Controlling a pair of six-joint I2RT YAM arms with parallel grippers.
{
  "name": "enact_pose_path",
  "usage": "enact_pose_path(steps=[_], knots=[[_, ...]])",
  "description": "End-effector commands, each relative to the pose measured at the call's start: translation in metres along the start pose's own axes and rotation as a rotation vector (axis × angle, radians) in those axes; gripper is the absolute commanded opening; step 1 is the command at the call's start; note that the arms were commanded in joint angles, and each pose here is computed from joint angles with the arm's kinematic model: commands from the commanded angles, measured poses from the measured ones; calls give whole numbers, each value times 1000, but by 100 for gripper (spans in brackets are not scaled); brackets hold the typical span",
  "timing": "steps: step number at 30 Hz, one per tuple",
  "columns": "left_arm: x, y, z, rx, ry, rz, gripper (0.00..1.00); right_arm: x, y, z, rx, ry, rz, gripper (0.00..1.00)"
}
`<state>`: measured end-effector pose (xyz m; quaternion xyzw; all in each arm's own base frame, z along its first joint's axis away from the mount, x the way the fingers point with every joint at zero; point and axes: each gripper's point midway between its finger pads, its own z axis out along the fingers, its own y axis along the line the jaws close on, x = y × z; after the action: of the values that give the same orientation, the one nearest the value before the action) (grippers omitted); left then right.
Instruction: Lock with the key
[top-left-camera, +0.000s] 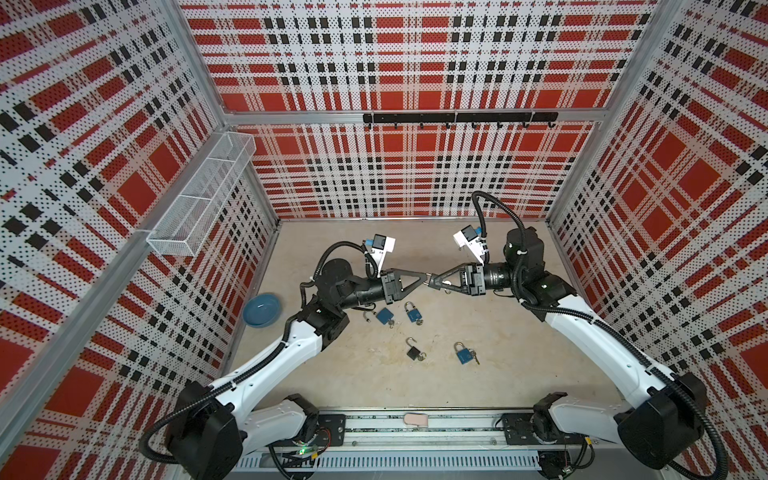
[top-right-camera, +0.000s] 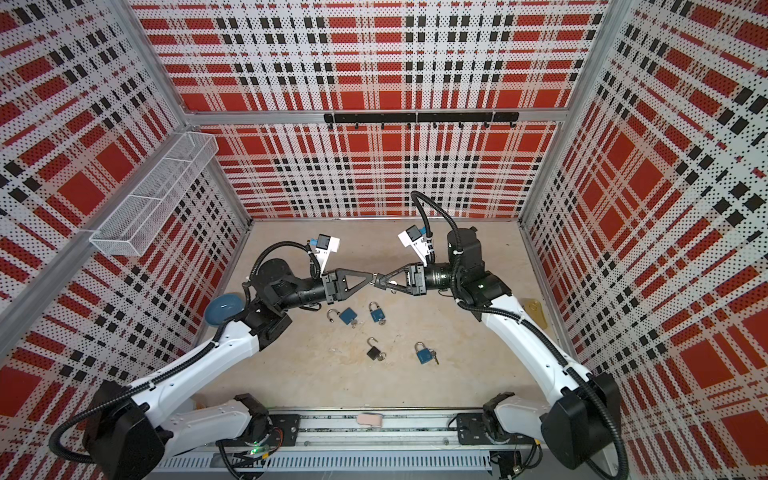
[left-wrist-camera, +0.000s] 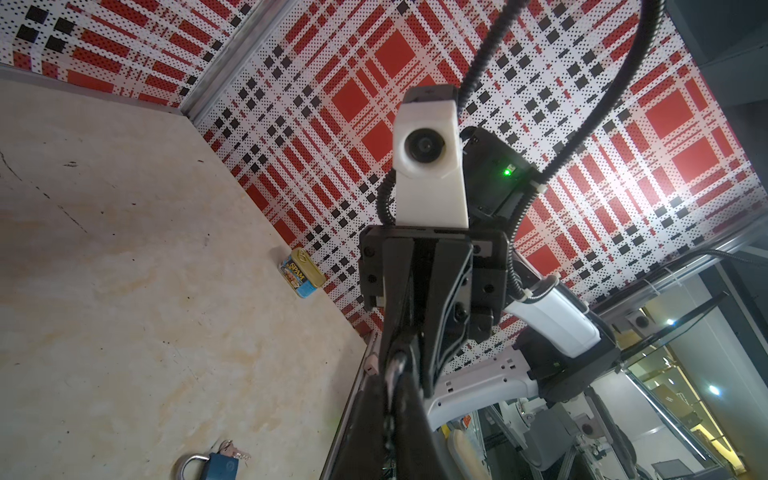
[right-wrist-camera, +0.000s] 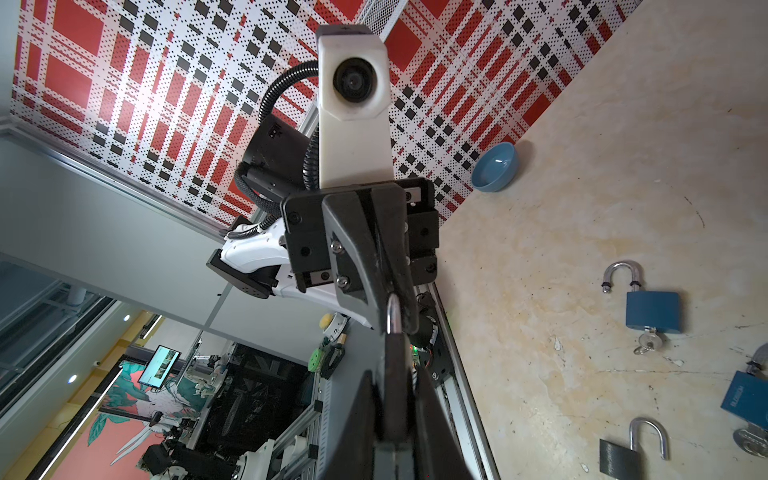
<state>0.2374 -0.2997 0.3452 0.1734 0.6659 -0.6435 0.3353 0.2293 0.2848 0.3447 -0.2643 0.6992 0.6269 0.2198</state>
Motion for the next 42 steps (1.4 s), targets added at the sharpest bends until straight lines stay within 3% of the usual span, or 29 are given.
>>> enact_pose_path(steps=[1,12,16,19,22,25,33,39,42], knots=[[45,-12,12,78,160,-41,0,-11,18,13,-61,-21,-140,0],[2,-13,-18,69,89,-5,0,3,4,8,33,-21,-138,0],[-3,-14,-22,67,81,-3,0,4,3,8,28,-32,-137,29],[-9,-15,-28,63,64,3,0,5,5,7,21,-36,-137,42],[-15,-17,-35,58,47,12,0,6,5,5,19,-42,-136,48],[-20,-19,-41,55,35,19,0,8,7,1,16,-54,-134,50],[-21,-16,-45,46,35,10,0,3,13,-5,-33,-84,-129,38],[-21,-19,-45,50,33,10,0,-2,10,-3,-31,-84,-131,42],[-21,-19,-45,51,32,11,0,-4,9,-1,-36,-77,-127,37]])
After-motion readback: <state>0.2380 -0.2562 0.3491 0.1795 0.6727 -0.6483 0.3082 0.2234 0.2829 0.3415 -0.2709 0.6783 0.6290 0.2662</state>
